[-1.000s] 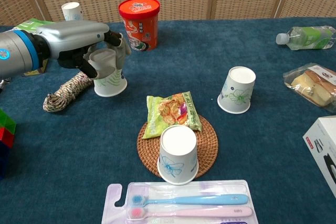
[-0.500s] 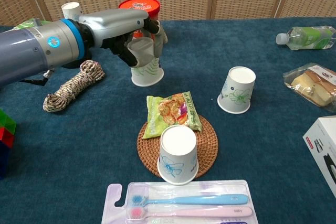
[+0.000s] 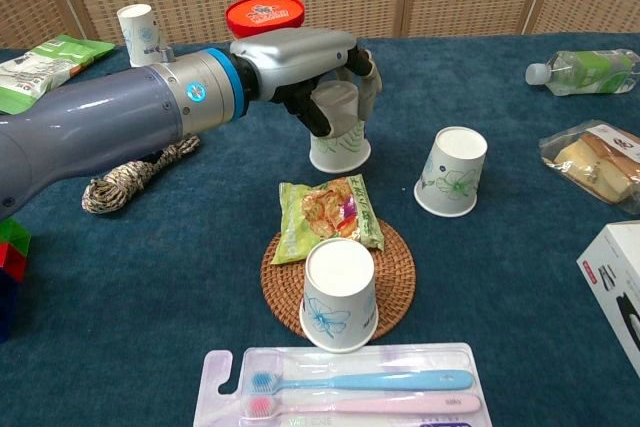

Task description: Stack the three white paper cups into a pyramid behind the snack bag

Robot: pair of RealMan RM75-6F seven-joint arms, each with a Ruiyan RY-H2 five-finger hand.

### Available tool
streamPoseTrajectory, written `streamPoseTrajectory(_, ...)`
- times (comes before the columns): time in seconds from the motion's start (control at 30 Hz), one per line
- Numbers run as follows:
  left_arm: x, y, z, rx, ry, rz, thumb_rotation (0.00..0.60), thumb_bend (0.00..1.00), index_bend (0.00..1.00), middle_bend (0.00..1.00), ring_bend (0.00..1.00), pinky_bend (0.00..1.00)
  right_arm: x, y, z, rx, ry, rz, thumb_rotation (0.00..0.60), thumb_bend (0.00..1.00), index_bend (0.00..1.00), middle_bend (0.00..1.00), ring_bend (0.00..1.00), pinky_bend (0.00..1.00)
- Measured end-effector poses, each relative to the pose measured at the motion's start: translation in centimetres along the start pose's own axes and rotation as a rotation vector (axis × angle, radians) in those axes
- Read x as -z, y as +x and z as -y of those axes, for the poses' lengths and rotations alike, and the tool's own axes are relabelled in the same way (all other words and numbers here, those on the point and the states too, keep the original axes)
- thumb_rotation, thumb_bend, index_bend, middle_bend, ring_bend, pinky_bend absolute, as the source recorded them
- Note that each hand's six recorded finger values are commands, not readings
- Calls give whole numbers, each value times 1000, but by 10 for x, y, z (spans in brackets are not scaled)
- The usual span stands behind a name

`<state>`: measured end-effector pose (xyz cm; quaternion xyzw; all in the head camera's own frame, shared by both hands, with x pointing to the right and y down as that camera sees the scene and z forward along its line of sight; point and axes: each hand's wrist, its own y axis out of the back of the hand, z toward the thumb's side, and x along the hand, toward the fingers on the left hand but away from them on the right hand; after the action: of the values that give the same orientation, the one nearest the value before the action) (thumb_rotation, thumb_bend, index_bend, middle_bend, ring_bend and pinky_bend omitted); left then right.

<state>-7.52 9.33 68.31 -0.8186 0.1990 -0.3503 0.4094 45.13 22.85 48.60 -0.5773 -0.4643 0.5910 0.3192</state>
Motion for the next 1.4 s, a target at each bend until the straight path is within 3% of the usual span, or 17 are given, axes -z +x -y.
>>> streamPoseTrajectory(0.2, -7, 10, 12, 23, -2, 12, 600, 536, 442, 190, 273, 609, 0, 2, -3, 7, -1, 3, 600, 531, 0, 0, 0, 0)
streamPoseTrajectory(0.27, -8, 11, 16, 39, 1, 18, 600, 534, 359, 126, 184, 528, 1, 2, -3, 8, -1, 5, 600, 531, 0, 0, 0, 0)
streamPoseTrajectory(0.37, -10, 12, 23, 79, 1, 27, 600, 533, 146, 6, 10, 305, 1, 2, -3, 7, -2, 5, 600, 531, 0, 0, 0, 0)
streamPoseTrajectory(0.5, -8, 10, 22, 111, -2, 34, 600, 534, 5, 0, 0, 149, -1, 2, -3, 4, -6, 1, 600, 533, 0, 0, 0, 0)
streamPoseTrajectory(0.7, -2, 4, -2, 61, -23, 34, 600, 533, 0, 0, 0, 71, -4, 0, -2, -4, -1, -12, 600, 532, 0, 0, 0, 0)
streamPoseTrajectory(1.0, 23, -30, -40, 9, -11, 12, 600, 533, 0, 0, 0, 55, -9, -8, -1, -42, 11, -42, 600, 531, 0, 0, 0, 0)
streamPoseTrajectory(1.23, 42, -79, -61, 18, 1, 11, 600, 533, 0, 0, 0, 47, -14, -17, 7, -74, 12, -58, 600, 531, 0, 0, 0, 0)
streamPoseTrajectory(1.4, 37, -108, -57, 59, 25, 71, 600, 531, 0, 0, 0, 43, -19, -24, 12, -90, 15, -67, 600, 532, 0, 0, 0, 0)
